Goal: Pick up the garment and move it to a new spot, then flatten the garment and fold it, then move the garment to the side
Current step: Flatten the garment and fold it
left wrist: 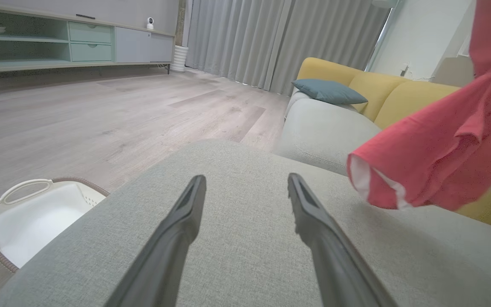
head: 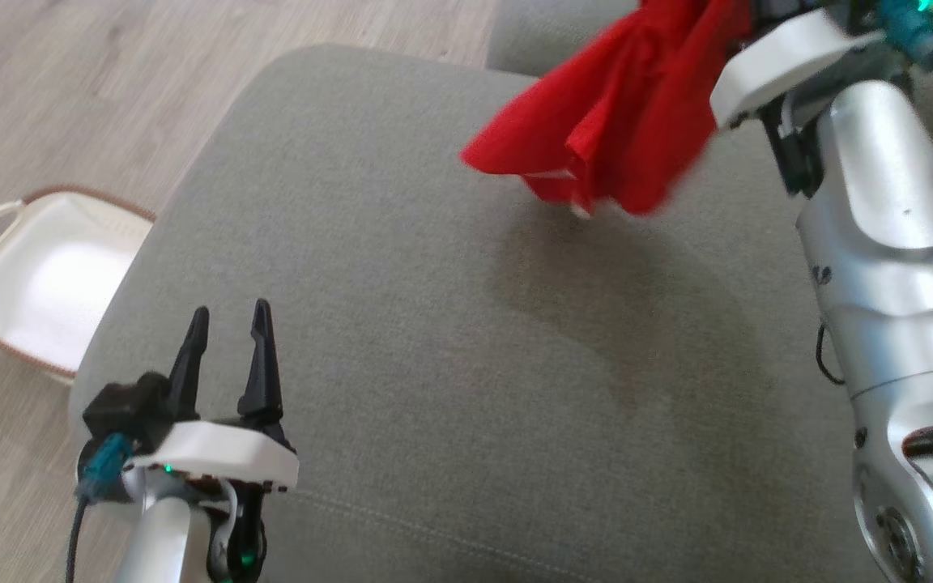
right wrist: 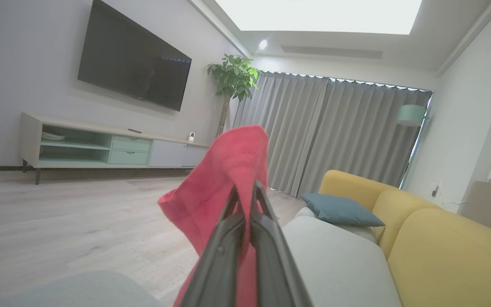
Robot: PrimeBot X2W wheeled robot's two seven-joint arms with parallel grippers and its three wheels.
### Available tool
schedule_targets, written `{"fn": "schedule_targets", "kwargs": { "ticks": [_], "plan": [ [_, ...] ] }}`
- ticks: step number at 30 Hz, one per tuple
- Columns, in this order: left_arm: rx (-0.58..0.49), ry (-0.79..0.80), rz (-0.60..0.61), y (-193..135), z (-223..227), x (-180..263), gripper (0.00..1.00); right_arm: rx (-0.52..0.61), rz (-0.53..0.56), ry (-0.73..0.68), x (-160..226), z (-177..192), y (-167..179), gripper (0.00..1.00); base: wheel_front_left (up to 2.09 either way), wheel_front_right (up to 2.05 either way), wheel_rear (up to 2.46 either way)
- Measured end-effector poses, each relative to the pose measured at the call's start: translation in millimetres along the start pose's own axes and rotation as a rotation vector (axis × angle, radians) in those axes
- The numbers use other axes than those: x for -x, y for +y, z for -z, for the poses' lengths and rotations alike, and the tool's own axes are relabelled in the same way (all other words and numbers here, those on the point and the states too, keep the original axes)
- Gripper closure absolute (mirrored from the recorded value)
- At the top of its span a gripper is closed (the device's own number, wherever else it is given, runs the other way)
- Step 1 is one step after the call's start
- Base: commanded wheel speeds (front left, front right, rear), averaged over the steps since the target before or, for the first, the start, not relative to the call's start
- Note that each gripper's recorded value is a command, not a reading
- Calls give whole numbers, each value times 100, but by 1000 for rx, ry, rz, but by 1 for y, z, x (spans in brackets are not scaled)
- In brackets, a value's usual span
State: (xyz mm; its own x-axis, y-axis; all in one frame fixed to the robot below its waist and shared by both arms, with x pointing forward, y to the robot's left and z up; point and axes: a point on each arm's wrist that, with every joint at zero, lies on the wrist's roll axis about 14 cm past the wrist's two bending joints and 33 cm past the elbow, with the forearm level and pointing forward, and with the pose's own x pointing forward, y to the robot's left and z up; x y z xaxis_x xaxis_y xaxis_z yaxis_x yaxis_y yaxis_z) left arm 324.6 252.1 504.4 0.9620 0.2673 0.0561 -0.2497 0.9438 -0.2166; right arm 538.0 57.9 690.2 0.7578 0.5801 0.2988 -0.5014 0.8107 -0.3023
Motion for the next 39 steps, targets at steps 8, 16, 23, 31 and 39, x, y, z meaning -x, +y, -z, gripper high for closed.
{"fn": "schedule_targets", "kwargs": {
  "ticks": [8, 16, 23, 31, 39],
  "plan": [
    [-1, -1, 28, -9, 1, 2, 0, 32, 39, -44, 4, -37, -20, 100, 0, 0, 0],
    [-13, 49, 28, -11, 16, -8, 0, -19, 62, 217, 33, 75, -39, 100, 0, 0, 0],
    [-17, 59, 41, -16, 20, -22, 0, -18, 119, 403, 61, 142, -64, 59, 0, 0, 0],
    [-9, 80, 101, -35, 29, -31, 0, -20, 147, 497, 100, 174, -63, 0, 0, 0, 0],
    [4, 36, 169, -59, 16, -36, 0, -63, 191, 352, 113, 135, -56, 0, 0, 0, 0]
  ]
}}
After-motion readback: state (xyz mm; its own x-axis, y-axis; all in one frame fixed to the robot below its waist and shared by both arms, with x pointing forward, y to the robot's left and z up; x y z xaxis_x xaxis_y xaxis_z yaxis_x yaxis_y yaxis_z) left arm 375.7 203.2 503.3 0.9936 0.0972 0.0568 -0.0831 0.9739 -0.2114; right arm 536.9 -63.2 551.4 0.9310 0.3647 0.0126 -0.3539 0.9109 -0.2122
